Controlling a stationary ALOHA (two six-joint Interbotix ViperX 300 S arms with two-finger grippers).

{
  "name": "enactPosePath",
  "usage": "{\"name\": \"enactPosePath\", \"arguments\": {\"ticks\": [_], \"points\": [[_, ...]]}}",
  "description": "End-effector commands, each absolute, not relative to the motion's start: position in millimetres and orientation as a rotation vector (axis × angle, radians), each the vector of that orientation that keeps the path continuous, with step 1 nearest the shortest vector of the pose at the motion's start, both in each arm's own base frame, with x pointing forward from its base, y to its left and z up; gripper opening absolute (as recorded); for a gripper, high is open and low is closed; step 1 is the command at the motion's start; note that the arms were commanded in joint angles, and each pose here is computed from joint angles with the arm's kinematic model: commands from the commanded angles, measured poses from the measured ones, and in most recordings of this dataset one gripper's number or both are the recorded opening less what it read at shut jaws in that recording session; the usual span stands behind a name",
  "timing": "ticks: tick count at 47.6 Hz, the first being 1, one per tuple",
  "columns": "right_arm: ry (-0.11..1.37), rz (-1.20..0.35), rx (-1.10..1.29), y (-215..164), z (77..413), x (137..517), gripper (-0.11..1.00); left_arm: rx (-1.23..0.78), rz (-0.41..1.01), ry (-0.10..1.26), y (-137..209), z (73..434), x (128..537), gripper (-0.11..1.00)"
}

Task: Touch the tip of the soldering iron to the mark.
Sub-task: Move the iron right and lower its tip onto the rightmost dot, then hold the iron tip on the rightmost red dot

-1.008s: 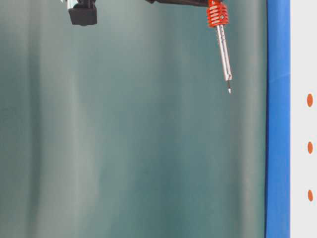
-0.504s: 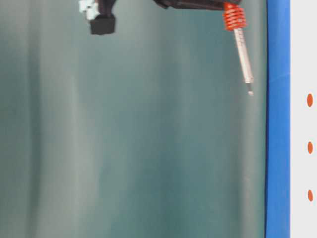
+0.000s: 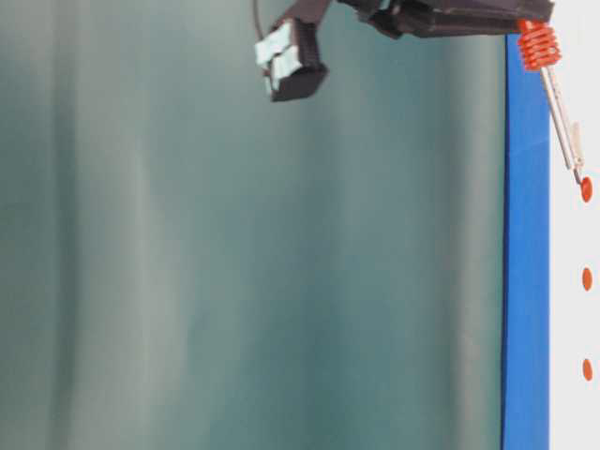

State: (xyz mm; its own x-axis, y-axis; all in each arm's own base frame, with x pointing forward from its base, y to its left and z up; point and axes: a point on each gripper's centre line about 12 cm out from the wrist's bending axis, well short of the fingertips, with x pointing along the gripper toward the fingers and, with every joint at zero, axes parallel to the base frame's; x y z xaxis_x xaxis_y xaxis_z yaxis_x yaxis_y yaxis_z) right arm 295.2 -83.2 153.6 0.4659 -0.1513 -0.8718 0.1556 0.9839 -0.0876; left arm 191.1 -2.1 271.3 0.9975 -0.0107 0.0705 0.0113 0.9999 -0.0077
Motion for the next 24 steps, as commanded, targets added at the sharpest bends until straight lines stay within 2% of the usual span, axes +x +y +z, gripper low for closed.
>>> {"name": "enactPosePath", "arguments": {"ticks": [1, 24], "points": [[1.047, -0.188, 0.001, -83.5, 156.9, 299.0, 0.06, -0.002, -0.009, -0.086, -1.6, 276.5, 192.4, 0.00], [1.051, -0.187, 0.001, -83.4, 155.8, 298.9, 0.06, 0.001, -0.010, -0.087, -1.9, 277.1, 192.5, 0.00]]}}
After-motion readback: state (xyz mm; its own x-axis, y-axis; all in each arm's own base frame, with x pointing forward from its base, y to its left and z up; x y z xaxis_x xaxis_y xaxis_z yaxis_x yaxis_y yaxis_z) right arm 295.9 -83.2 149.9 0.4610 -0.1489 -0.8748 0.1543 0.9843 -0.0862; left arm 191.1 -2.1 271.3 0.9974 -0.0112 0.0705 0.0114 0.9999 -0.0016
